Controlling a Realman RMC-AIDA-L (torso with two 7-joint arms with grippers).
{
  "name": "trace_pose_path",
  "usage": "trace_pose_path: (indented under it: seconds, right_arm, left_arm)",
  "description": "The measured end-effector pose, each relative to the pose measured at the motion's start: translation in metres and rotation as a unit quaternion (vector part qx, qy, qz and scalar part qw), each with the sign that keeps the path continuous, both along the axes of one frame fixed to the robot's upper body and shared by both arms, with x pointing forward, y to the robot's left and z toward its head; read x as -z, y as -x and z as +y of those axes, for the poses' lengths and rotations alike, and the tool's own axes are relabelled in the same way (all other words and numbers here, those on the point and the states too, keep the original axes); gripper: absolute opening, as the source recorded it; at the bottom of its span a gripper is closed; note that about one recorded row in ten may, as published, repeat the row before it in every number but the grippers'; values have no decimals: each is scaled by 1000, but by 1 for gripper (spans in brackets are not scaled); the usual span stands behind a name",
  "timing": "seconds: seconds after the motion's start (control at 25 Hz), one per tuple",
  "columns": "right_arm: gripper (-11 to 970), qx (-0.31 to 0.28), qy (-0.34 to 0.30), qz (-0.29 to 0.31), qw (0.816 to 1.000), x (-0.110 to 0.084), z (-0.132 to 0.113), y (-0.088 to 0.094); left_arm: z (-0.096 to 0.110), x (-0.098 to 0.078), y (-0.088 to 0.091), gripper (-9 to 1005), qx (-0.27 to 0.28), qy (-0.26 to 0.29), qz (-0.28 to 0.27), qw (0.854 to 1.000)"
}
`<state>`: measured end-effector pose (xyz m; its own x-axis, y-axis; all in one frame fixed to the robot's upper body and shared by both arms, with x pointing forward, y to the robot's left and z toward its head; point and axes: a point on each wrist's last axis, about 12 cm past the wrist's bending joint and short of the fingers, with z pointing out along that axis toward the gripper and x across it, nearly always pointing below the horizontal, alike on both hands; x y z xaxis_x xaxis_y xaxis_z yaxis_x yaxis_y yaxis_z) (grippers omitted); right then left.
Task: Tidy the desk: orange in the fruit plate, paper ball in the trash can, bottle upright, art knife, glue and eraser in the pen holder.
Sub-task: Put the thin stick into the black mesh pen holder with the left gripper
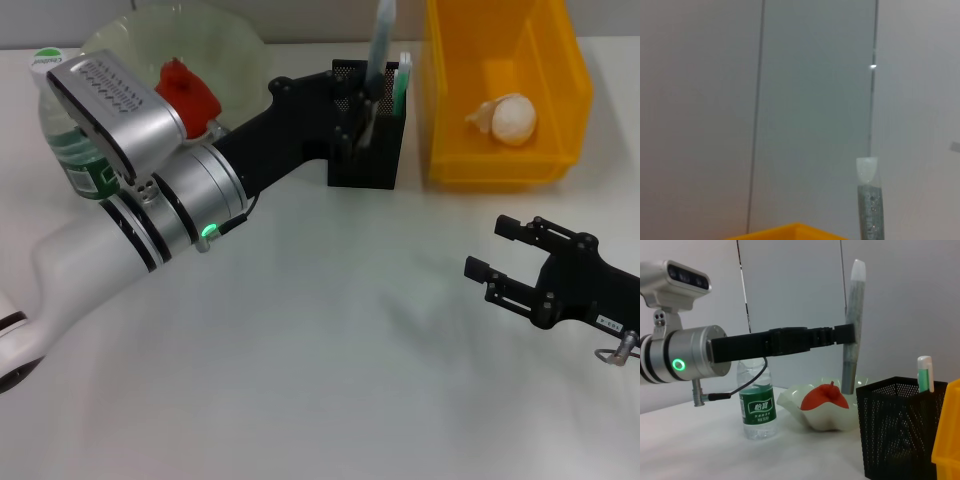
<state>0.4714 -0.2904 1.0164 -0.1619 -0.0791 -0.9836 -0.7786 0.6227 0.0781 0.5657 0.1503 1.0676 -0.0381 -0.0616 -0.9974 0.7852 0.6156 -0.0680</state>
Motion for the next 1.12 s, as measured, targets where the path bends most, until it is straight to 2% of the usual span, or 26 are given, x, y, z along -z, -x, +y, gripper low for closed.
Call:
trace_pose_path:
  seconds: [0.76,1.12]
  right_arm:
    - [684,-3,0,-1,1000,1,5,-3]
    - [685,-5,-8,-6,1000,-1,5,-2]
  left_arm:
    - [-1,-3,-2,134,-10,12,2,1000]
    - [-10,-10,-17,134,-24,5,10,1000]
